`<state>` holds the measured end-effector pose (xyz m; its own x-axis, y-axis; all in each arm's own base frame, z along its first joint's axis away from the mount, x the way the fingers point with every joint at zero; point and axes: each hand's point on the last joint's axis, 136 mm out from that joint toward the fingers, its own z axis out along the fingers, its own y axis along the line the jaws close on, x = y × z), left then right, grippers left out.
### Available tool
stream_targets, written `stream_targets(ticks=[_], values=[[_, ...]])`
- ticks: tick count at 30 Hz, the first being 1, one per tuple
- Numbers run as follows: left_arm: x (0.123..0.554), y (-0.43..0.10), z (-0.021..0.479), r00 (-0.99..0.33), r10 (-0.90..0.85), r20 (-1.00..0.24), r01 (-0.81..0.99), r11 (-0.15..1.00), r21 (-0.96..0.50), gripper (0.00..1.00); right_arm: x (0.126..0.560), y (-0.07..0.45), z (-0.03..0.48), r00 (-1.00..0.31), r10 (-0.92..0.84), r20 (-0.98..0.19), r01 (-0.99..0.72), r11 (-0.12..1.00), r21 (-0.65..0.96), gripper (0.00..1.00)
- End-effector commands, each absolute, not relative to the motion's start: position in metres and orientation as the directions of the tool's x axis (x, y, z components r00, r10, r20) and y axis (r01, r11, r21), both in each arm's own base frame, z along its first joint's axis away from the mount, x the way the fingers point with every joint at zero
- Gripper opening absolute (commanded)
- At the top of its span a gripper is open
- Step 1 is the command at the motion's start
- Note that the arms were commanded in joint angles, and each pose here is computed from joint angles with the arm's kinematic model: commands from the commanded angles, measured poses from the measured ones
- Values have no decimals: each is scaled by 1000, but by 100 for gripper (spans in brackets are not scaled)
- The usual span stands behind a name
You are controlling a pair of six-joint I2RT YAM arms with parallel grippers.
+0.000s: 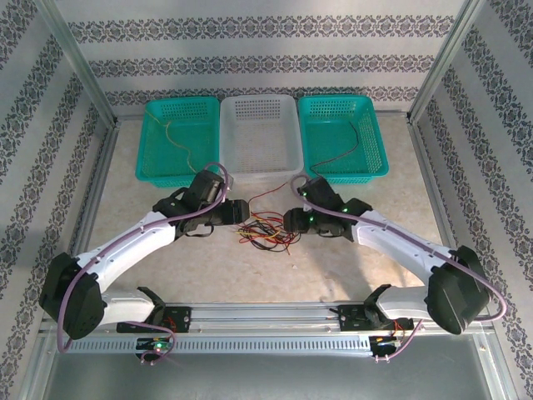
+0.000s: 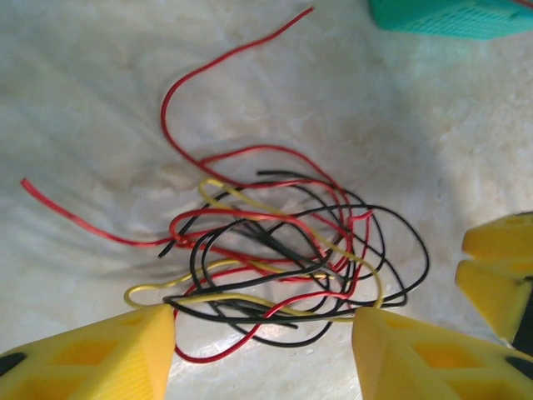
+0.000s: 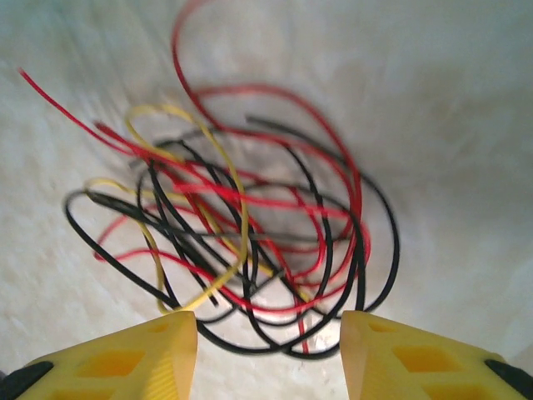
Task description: Untangle the cables
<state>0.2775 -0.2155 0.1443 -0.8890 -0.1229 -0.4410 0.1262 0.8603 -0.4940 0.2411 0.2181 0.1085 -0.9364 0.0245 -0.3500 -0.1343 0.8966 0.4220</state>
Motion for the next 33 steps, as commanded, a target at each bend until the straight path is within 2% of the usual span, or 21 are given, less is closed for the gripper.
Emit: stream_targets(ticks=[1, 6, 11, 14, 15, 17, 18, 26, 33], values=[[272, -211, 122, -916, -145, -374, 65, 867, -495, 55, 246, 215, 101, -936, 128, -327, -27, 903, 430, 48], [274, -216, 121, -917, -149, -371, 71, 853, -517, 55, 241, 205, 84, -944, 169, -285, 46, 919, 392, 41], [278, -222, 125, -914, -141, -379, 91, 841, -534, 56, 243, 201, 67, -951, 185, -246, 89, 931, 354, 40], [282, -230, 130, -912, -138, -386, 112, 822, -558, 56, 245, 201, 63, -951, 189, -245, 96, 933, 348, 36], [283, -233, 131, -912, -136, -387, 119, 815, -567, 56, 246, 202, 62, -951, 189, -244, 95, 931, 352, 31], [287, -239, 132, -914, -138, -382, 123, 802, -584, 56, 248, 205, 62, -953, 181, -241, 85, 929, 361, 8], [289, -242, 132, -916, -145, -375, 121, 791, -600, 56, 250, 208, 67, -953, 169, -252, 66, 927, 369, 0], [295, -274, 123, -938, -127, -323, 133, 728, -673, 54, 246, 236, 161, -880, 55, -471, -217, 837, 503, 0], [301, -291, 119, -944, -118, -308, 140, 704, -697, 51, 224, 235, 235, -791, 11, -612, -378, 778, 502, 0]])
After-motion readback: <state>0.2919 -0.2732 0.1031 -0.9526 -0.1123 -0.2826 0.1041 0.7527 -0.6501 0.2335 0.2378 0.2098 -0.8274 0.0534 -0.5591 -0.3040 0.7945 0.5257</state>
